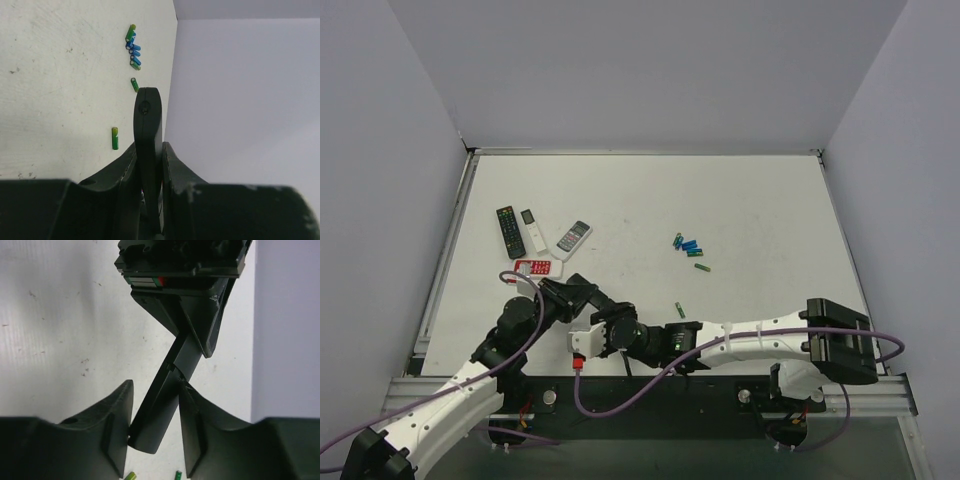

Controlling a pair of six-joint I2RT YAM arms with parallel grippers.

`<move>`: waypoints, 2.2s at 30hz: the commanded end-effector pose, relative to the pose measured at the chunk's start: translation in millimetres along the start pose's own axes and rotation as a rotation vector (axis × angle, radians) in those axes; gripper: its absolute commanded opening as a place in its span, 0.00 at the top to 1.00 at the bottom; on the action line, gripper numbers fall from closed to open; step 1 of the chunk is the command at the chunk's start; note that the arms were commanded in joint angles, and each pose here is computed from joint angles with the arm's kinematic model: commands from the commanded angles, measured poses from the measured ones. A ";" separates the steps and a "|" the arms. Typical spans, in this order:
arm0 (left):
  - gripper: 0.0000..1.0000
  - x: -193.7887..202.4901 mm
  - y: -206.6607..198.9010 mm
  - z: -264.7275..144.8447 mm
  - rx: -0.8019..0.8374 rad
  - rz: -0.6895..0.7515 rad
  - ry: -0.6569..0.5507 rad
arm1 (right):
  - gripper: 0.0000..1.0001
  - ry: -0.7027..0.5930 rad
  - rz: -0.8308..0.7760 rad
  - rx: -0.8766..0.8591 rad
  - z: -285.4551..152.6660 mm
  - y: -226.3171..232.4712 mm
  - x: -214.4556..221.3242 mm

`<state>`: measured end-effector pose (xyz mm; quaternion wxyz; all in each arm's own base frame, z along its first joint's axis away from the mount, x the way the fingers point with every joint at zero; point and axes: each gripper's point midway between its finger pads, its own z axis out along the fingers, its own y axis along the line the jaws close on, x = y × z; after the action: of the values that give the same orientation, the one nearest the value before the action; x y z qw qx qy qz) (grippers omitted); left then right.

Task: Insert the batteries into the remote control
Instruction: Turn over the remote control at the center of the board, then reset both arms

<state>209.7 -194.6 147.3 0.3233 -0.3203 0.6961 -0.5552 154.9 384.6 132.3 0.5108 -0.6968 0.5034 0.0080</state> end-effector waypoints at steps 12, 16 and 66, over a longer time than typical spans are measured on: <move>0.35 0.6 -48.0 -13.4 0.138 -0.023 0.011 | 1.00 0.156 0.272 0.256 3.4 -41.0 33.3; 0.20 -4.4 -48.4 -18.8 0.116 0.042 -0.017 | 1.00 0.173 0.572 0.180 3.6 -44.3 58.4; 0.07 -96.9 -33.5 -79.2 -0.396 0.751 -0.339 | 0.00 0.248 1.384 1.094 -236.0 -165.7 229.7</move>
<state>199.9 -71.3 184.7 0.5344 -0.1709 0.8106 -0.1677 297.5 108.0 233.9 0.5741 0.0827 0.8087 0.0975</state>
